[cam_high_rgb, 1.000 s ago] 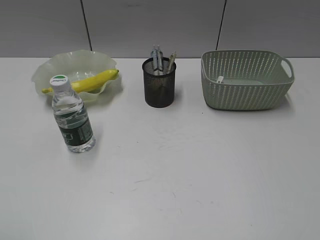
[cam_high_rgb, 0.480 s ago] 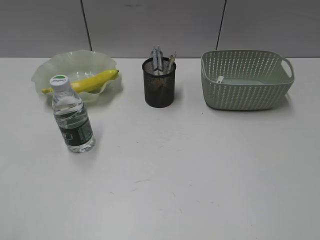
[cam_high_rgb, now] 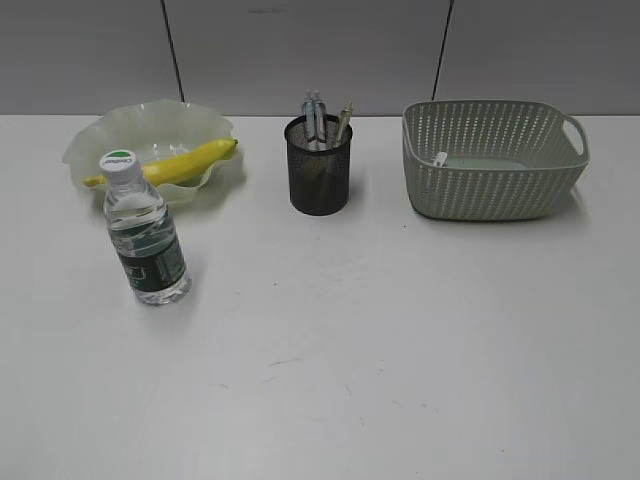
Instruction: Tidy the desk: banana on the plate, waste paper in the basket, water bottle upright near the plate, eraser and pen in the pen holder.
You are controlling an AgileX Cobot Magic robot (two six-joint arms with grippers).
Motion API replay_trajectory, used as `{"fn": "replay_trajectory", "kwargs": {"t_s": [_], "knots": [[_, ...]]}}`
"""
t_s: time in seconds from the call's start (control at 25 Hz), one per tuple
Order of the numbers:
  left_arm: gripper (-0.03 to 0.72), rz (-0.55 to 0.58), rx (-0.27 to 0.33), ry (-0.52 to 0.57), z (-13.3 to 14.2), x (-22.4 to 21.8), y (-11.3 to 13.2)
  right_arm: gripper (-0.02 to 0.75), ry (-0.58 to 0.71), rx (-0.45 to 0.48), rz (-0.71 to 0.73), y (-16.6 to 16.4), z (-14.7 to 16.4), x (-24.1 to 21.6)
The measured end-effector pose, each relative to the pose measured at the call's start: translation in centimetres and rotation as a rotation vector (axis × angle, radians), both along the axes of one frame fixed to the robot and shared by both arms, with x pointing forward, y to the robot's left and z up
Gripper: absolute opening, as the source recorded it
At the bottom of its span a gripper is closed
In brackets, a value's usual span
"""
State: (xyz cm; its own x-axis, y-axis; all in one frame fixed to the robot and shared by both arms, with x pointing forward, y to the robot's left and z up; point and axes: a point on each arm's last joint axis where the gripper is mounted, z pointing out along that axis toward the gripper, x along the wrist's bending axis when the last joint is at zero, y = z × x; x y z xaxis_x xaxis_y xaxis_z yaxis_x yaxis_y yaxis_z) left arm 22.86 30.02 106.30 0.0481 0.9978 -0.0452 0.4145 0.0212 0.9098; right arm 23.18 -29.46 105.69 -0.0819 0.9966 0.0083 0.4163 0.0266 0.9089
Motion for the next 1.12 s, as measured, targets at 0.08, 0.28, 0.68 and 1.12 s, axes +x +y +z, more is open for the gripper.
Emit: {"fn": "replay_trajectory", "kwargs": {"t_s": [0.08, 0.28, 0.68, 1.12], "knots": [[0.438, 0.000, 0.000, 0.000, 0.00, 0.00, 0.00, 0.563, 0.000, 0.000, 0.000, 0.00, 0.00, 0.00], [0.438, 0.000, 0.000, 0.000, 0.00, 0.00, 0.00, 0.563, 0.000, 0.000, 0.000, 0.00, 0.00, 0.00], [0.438, 0.000, 0.000, 0.000, 0.00, 0.00, 0.00, 0.563, 0.000, 0.002, 0.001, 0.02, 0.00, 0.00], [0.438, 0.000, 0.000, 0.000, 0.00, 0.00, 0.00, 0.563, 0.000, 0.002, 0.001, 0.02, 0.00, 0.00]]}}
